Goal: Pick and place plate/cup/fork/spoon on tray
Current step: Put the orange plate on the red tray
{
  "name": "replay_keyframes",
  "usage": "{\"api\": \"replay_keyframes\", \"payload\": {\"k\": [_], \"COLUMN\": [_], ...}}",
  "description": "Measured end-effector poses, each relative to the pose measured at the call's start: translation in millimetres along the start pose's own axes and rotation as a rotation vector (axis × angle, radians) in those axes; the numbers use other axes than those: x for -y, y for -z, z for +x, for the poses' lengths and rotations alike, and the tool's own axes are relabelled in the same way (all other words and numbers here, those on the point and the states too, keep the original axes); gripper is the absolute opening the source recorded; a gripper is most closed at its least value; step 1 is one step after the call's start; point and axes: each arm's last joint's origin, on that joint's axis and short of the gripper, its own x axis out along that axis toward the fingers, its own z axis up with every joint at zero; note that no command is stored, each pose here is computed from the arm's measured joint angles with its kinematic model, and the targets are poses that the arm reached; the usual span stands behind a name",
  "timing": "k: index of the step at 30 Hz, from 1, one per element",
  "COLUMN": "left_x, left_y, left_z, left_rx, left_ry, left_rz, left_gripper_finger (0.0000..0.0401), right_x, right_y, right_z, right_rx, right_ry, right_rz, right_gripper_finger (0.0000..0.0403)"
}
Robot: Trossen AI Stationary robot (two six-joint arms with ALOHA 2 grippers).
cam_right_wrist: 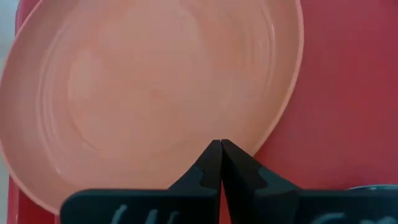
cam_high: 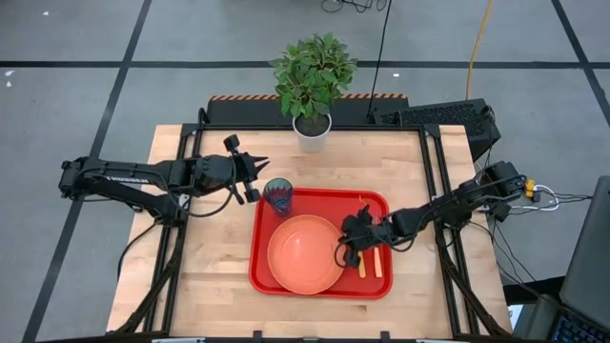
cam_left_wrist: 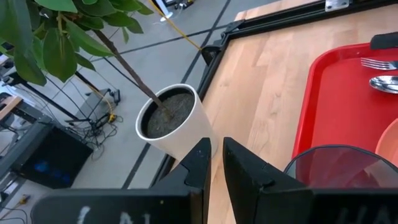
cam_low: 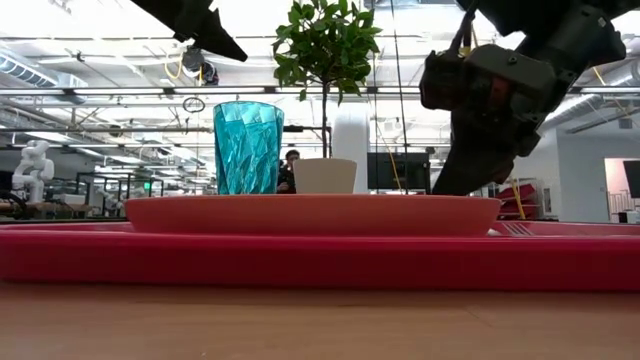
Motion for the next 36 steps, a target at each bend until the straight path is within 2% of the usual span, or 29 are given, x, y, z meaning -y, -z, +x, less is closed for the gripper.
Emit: {"api": "replay_keyframes", "payload": {"k": [7,23,26,29,31,36], "left_x": [0.0,0.7,0.6,0.6,0.7,0.6], "left_y": [0.2,2.6,2.6,2.6,2.5,2.3], "left_z": [0.0,0.0,0.0,0.0,-0.1,0.0], "left_rx": [-0.002,-0.024,-0.024,-0.024,-0.023,-0.021], "left_ry": [0.0,0.006,0.006,0.006,0.006,0.005], "left_rz": [0.001,0.013,0.013,0.012,0.012,0.01], "left_gripper_finger": [0.0047,0.0047,0.0047,0.0047,0.0047,0.0047], "right_x": [8.5,10.5,7.5,-2.6,-6.3,6.9], "right_y": [-2.0,-6.1,-9.3,-18.3,-24.0,-31.5], "right_z": [1.0,1.2,1.3,0.3,-0.8,2.0], "right_rx": [0.013,0.072,0.101,0.163,0.212,0.213], "right_ry": [0.082,0.13,0.097,-0.043,-0.093,-0.035], "right_rz": [-0.008,-0.042,-0.07,-0.131,-0.164,-0.186], "right_gripper_finger": [0.0,0.0,0.0,0.0,0.0,0.0]}}
